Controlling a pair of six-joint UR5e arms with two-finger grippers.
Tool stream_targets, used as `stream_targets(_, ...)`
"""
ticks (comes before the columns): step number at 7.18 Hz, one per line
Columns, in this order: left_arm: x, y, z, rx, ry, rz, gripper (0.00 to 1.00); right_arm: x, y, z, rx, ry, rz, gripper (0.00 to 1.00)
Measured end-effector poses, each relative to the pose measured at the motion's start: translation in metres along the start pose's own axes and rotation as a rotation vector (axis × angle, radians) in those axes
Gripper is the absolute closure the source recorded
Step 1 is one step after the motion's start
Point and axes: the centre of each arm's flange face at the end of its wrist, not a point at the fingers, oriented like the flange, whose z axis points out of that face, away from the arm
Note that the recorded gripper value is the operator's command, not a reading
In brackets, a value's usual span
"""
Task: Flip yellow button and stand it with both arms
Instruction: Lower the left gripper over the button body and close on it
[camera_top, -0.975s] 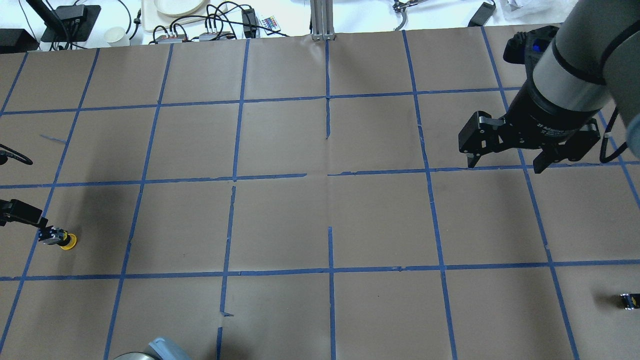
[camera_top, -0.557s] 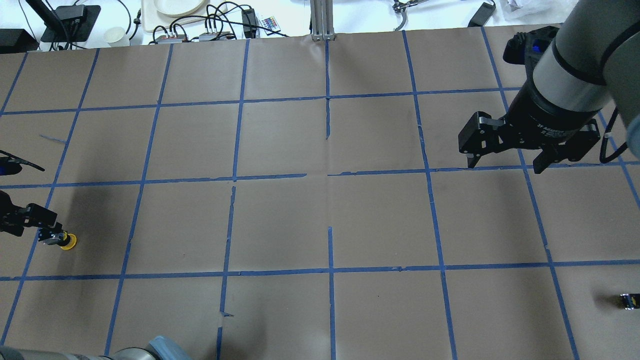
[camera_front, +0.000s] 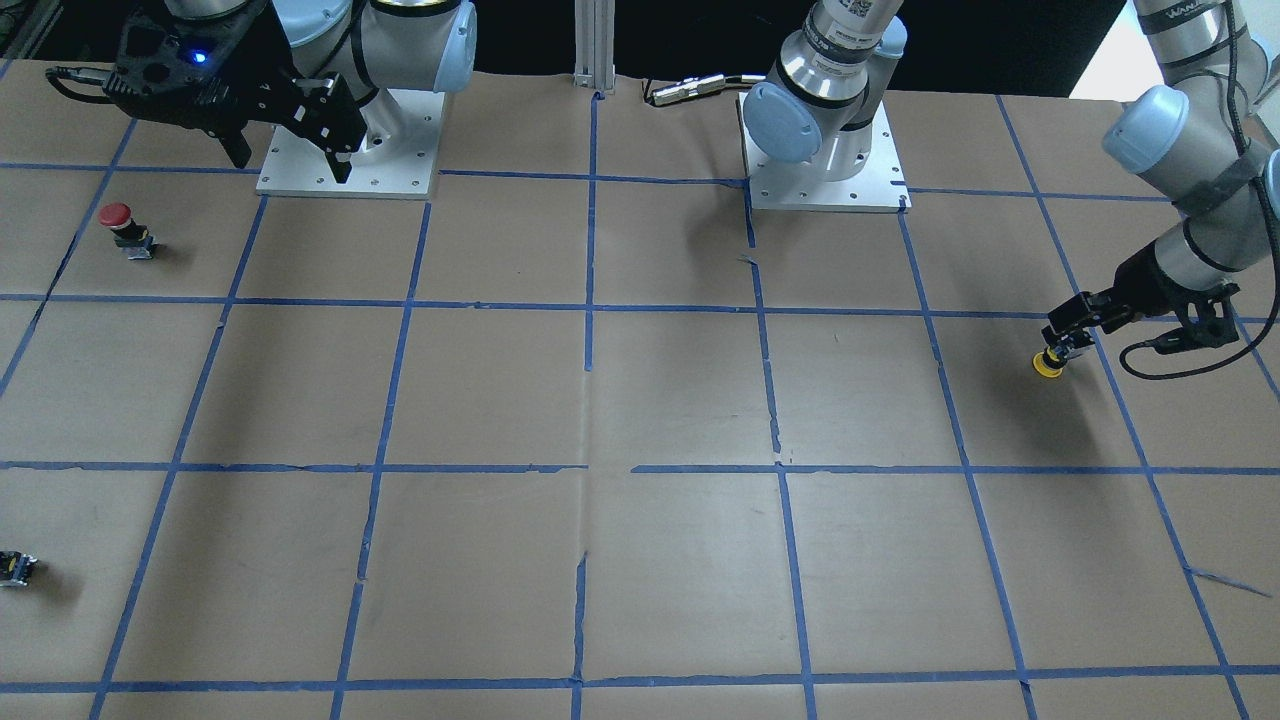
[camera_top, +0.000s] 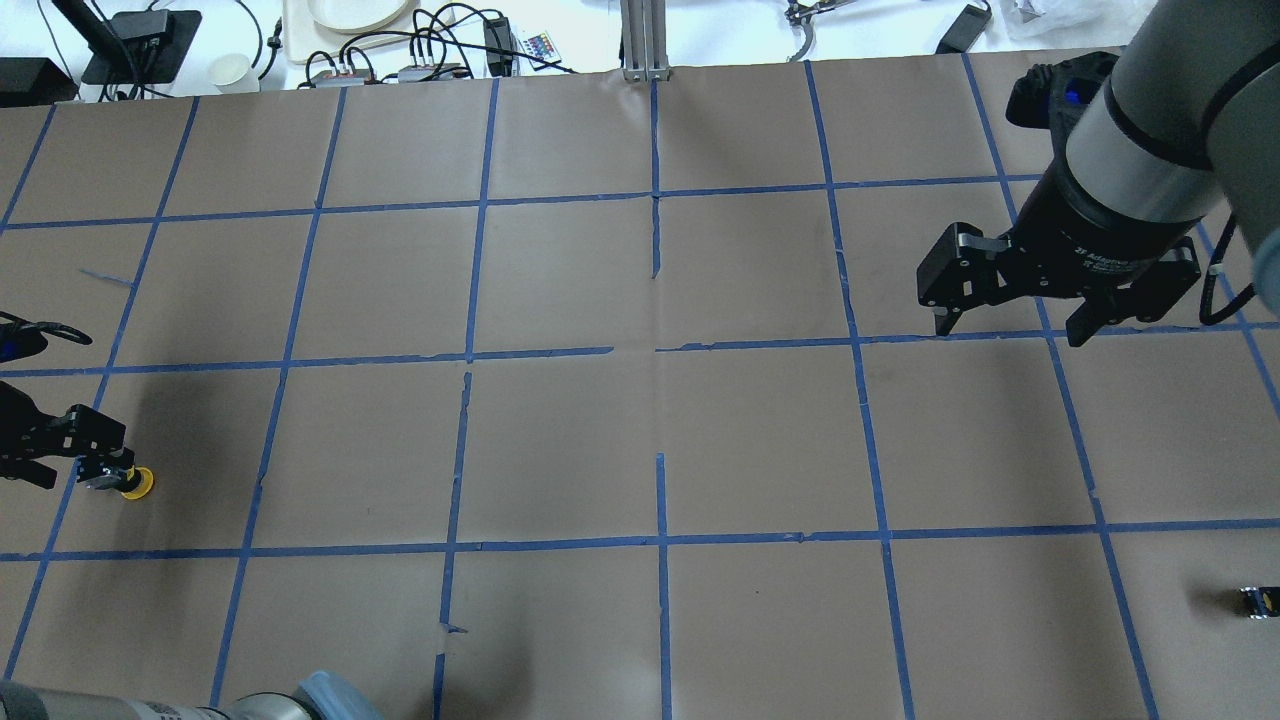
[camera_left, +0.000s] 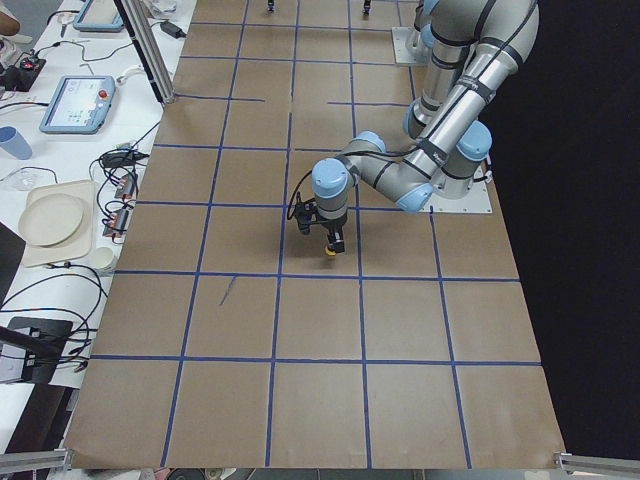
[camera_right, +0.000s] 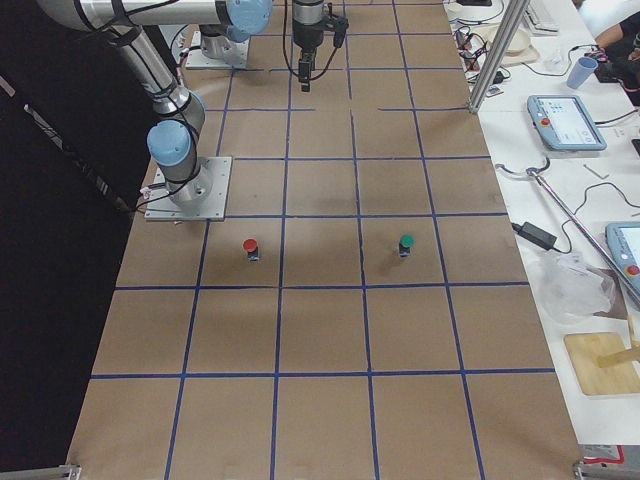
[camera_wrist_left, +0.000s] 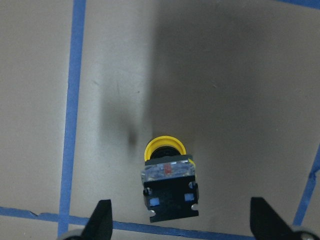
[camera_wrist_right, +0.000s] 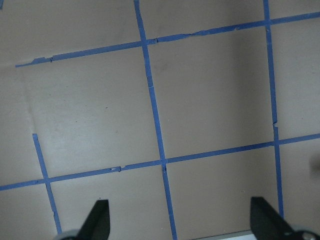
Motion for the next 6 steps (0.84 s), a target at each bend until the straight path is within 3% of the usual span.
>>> stream_targets(6,-0.0018,-0.0016,0.0055,-0.002,-0.01,0.0,0.1,0.004,-0.0027,0.0017,-0.007,-0.001,0.021,0.0)
